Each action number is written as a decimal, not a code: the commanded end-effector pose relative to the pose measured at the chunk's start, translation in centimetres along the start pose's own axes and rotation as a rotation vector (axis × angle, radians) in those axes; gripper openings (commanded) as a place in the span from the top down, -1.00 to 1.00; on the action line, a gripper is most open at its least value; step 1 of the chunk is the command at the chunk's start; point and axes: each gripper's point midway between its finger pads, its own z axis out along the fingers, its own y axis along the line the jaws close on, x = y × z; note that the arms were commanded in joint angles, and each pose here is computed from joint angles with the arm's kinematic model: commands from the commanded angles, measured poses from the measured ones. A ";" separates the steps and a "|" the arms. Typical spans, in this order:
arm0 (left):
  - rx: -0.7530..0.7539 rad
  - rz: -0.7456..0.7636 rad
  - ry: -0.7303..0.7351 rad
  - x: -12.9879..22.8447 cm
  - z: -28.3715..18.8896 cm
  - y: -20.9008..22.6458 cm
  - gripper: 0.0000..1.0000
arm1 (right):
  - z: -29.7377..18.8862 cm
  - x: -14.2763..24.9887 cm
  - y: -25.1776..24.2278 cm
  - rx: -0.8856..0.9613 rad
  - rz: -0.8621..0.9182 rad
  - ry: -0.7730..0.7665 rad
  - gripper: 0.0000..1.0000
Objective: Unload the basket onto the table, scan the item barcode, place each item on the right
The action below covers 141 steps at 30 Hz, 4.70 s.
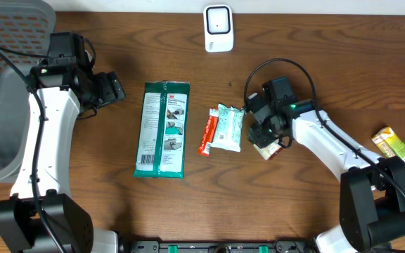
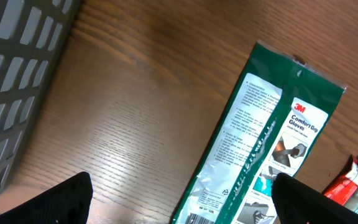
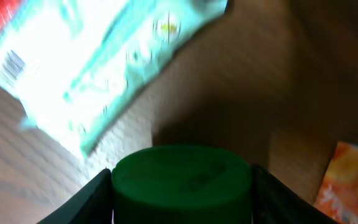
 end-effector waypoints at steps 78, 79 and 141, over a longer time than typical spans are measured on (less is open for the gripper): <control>-0.002 0.001 0.005 0.0 0.1 0.2 -0.85 | 2.0 0.5 2.6 -0.031 -0.197 0.057 -0.41; -0.002 0.001 0.005 0.0 0.1 0.2 -0.85 | 2.0 0.7 2.6 -0.030 -0.216 0.062 -0.42; -0.002 0.001 0.005 0.0 0.1 0.2 -0.85 | -11.6 -10.2 -6.4 0.285 0.728 -0.912 0.11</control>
